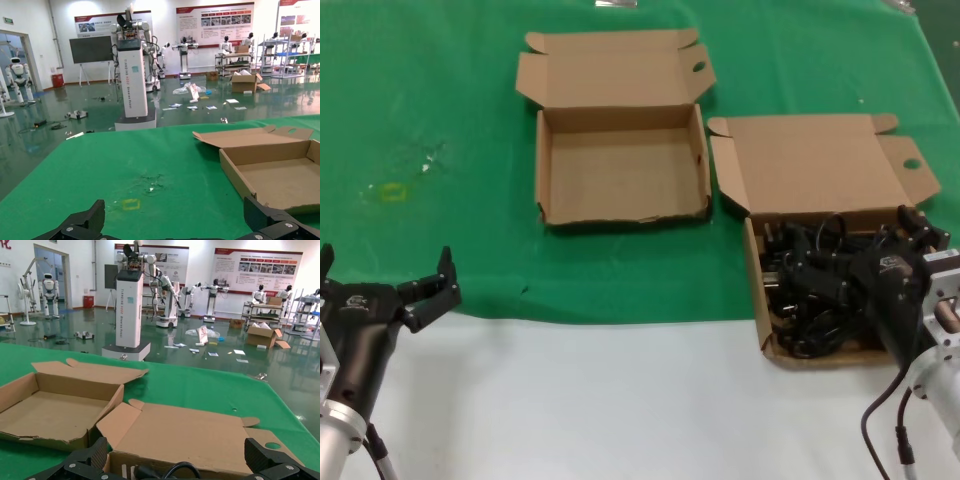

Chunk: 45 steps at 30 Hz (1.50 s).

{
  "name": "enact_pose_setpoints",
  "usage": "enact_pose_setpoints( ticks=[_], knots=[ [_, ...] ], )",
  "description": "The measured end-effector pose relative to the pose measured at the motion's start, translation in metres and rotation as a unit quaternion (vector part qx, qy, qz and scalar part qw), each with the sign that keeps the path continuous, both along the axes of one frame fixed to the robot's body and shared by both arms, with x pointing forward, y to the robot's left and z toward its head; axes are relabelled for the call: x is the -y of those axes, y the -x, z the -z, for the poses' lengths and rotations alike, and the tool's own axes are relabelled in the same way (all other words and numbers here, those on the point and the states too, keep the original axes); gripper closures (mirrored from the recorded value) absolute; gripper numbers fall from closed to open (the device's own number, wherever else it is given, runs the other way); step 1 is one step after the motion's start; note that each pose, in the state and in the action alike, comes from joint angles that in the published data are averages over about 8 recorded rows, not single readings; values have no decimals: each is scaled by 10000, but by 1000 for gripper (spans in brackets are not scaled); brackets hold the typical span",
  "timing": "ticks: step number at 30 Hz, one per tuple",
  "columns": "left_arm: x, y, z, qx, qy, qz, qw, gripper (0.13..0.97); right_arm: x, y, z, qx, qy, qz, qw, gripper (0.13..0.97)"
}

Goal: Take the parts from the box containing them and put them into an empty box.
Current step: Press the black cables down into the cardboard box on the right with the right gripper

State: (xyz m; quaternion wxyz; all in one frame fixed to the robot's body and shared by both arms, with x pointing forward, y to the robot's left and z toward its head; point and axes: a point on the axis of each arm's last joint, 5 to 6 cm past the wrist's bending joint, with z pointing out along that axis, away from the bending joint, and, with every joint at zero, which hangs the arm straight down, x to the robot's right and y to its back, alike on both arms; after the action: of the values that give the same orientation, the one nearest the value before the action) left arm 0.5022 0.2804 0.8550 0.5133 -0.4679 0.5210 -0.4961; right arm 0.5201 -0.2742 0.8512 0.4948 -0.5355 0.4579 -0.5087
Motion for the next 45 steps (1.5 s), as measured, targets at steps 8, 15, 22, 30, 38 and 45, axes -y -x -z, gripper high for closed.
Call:
enact_pose_setpoints(
  ticks=[8, 15, 22, 30, 38, 45],
  knots=[
    [0, 0, 0, 0, 0, 0, 10000, 132, 0, 0, 0, 0, 0, 0, 10000, 130],
    [0, 0, 0, 0, 0, 0, 10000, 133, 0, 0, 0, 0, 0, 0, 10000, 130],
    [0, 0, 0, 0, 0, 0, 10000, 141, 0, 0, 0, 0, 0, 0, 10000, 130],
    [0, 0, 0, 0, 0, 0, 10000, 178, 58, -9, -10, -56, 35, 94, 9999, 130],
    [0, 0, 0, 0, 0, 0, 10000, 271, 187, -49, -145, -61, 210, -93, 9997, 130],
    [0, 0, 0, 0, -1, 0, 10000, 363, 335, -112, -393, -121, 681, -862, 9939, 130]
  ],
)
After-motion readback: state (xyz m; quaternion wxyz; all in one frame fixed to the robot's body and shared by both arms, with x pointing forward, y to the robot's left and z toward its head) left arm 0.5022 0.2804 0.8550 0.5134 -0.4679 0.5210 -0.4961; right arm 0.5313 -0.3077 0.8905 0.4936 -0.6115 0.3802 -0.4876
